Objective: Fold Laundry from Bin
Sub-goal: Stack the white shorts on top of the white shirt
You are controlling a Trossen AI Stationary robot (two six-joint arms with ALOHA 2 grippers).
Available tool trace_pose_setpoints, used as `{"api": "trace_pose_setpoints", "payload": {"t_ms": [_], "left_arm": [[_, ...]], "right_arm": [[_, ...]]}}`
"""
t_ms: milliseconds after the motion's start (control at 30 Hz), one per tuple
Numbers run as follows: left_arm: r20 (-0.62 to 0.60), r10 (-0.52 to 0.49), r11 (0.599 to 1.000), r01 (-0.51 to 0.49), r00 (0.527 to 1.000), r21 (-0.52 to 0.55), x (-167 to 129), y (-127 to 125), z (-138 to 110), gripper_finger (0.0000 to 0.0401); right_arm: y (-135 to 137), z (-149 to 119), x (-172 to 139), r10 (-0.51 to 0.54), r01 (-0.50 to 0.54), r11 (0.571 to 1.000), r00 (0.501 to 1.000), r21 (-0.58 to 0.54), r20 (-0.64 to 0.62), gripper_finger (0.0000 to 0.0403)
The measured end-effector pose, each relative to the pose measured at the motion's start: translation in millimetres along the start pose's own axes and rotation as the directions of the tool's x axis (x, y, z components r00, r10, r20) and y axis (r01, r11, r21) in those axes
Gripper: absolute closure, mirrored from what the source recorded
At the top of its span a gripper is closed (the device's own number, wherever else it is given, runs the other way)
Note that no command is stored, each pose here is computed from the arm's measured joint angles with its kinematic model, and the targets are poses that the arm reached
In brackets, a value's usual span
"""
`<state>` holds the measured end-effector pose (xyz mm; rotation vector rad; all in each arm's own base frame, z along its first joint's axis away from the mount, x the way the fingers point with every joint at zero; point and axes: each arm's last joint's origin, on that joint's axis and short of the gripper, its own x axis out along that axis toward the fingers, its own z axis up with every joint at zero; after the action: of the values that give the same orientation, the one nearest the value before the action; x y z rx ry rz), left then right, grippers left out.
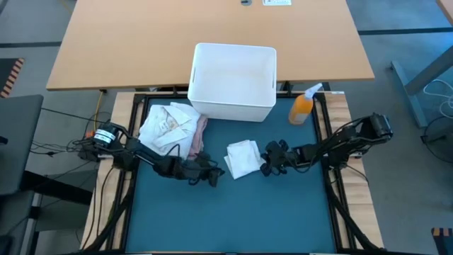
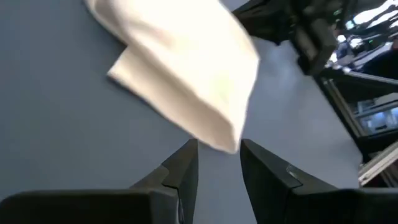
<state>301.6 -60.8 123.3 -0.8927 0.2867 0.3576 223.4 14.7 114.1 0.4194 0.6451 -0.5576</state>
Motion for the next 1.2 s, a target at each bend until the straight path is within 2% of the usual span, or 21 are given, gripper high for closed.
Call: {"api": "trace_pose_setpoints", "payload": {"t_ms": [200,600,833,1000,1200], "left_arm": [[0.014,-0.008,1.000,0.009,1.000,-0.027,7,-4,12,0.0260],[-0.064,0.138,0.988,-0.142,0.988,-0.062,23,3,33,0.0183],[-0.139,0.264,0.954,-0.280,0.955,-0.109,29,11,45,0.0175],[-0.150,0.251,0.954,-0.270,0.956,-0.129,31,11,49,0.0175],[-0.168,0.241,0.949,-0.268,0.956,-0.164,50,20,39,0.0175]], "right_arm": [[-1,1,1,-0.008,0.008,1.000,1.000,-0.005,0.003,0.0379],[-1,1,0,-0.007,0.007,1.000,1.000,-0.017,0.003,0.0378],[-1,1,0,-0.007,0.007,1.000,1.000,-0.017,0.003,0.0378],[0,2,0,0.005,-0.005,1.000,1.000,-0.021,0.016,0.0377],[3,7,0,0.038,-0.037,0.999,0.998,-0.014,0.051,0.0379]]}}
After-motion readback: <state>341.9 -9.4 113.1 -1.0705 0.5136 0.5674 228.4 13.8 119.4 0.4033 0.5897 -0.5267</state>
